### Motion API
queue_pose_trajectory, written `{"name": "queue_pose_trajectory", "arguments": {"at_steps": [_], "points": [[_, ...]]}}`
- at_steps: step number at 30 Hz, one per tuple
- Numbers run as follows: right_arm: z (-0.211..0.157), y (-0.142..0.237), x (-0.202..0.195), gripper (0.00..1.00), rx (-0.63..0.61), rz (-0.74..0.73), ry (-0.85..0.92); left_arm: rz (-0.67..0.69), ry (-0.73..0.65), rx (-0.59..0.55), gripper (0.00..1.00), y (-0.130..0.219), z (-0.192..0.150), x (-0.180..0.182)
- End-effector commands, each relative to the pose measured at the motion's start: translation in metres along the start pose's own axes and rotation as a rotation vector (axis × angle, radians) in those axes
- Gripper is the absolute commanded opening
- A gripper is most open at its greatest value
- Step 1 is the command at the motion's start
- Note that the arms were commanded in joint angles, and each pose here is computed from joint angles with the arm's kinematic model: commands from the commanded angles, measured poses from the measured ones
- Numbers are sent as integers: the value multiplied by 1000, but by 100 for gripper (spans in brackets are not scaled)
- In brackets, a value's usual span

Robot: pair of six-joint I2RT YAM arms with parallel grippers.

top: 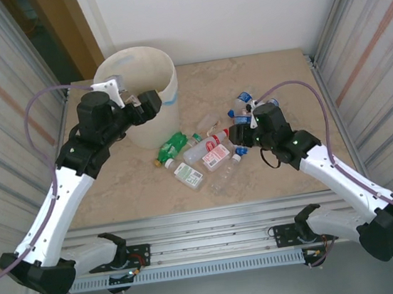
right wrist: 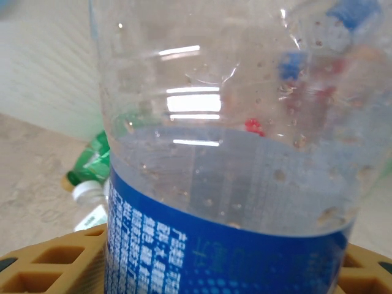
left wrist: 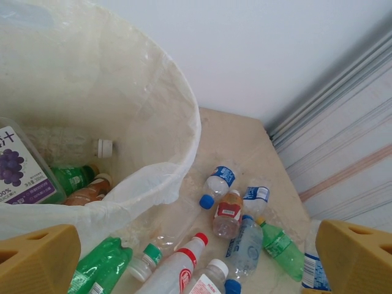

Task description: Put the plastic bottles in the bin

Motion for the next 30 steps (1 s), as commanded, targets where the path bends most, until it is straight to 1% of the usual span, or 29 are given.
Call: {"name": "queue_pose_trajectory", "arguments": {"at_steps": [1,4,9,18,25,30], "points": [[22,14,28,45,-99,168,94,-52,9,-11,99,9,-1,-5],[27,15,40,45,-102,235,141,-82,9,1,99,9,-2,-6],[32,12,59,45,-108,345,203,-168,5,31,98,8,-6,-15],[38,17,86,45,-142,518,274,-298,-41,112,98,-9,-11,-40],[41,17,104,45,-145,597,300,-411,-95,130,99,-23,-11,-69],[42,16,115,45,-138,639,316,-436,-99,153,99,-34,-13,-76]]}}
Point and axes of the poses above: each hand's point on the last joint's axis, 136 mm out from that joint toward the fingers, its own y axis back along the fingers, its own x axis along the line the jaws close on, z = x × y, the point moved 10 cm from there along y, back along the fingers, and after that the axes turned 7 degrees about -y, right-handed, at the moved point
